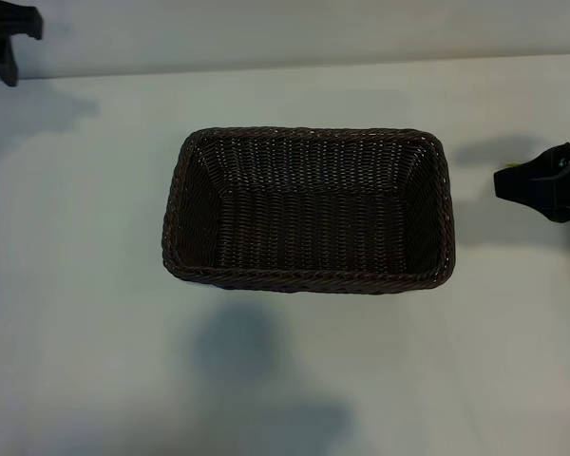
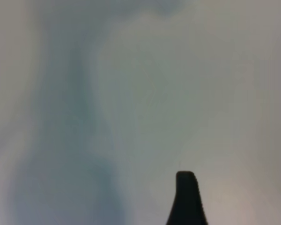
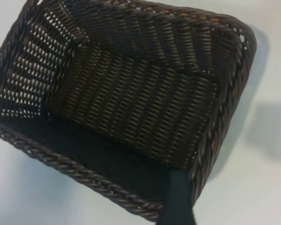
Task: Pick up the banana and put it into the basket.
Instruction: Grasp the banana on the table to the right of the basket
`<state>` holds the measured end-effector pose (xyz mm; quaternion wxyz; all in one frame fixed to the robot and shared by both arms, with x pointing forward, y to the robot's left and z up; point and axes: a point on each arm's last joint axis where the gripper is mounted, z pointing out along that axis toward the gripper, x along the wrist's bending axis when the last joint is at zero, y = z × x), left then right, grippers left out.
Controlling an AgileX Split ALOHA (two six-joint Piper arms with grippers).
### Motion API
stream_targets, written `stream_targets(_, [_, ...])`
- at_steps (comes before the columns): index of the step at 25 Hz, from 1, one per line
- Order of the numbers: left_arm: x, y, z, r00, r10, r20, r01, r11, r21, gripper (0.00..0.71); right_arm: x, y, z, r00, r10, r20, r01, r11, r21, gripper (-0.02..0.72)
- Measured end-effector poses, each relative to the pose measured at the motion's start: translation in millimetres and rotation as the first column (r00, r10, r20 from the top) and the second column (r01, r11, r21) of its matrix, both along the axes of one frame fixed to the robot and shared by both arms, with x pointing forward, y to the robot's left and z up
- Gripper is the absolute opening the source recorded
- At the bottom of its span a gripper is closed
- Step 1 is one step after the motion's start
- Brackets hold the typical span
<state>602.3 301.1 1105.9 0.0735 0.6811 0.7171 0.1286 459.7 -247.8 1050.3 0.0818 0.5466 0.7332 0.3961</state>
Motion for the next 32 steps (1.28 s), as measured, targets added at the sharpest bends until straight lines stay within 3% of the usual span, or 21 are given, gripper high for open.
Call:
stream_targets(10, [-108, 2.5, 14, 0.999, -0.037, -0.001, 0.037, 0.999, 0.011, 0.559, 0, 0, 0, 1.0, 0.0, 0.0, 0.0, 1.0, 0.0, 0.592])
stream_targets(21, [-227, 2.6, -36, 0.998, -0.038, -0.053, 0.037, 0.999, -0.021, 0.559, 0, 0, 0, 1.0, 0.0, 0.0, 0.0, 1.0, 0.0, 0.592])
stream_targets(26, [-274, 2.4, -53, 0.996, -0.041, 0.078, 0.044, 0.998, -0.033, 0.559, 0, 0, 0, 1.0, 0.0, 0.0, 0.0, 1.0, 0.0, 0.592])
stream_targets(32, [-307, 3.1, -71, 0.972, -0.044, 0.231, 0.052, 0.998, -0.029, 0.559, 0, 0, 0, 1.0, 0.0, 0.0, 0.0, 1.0, 0.0, 0.592])
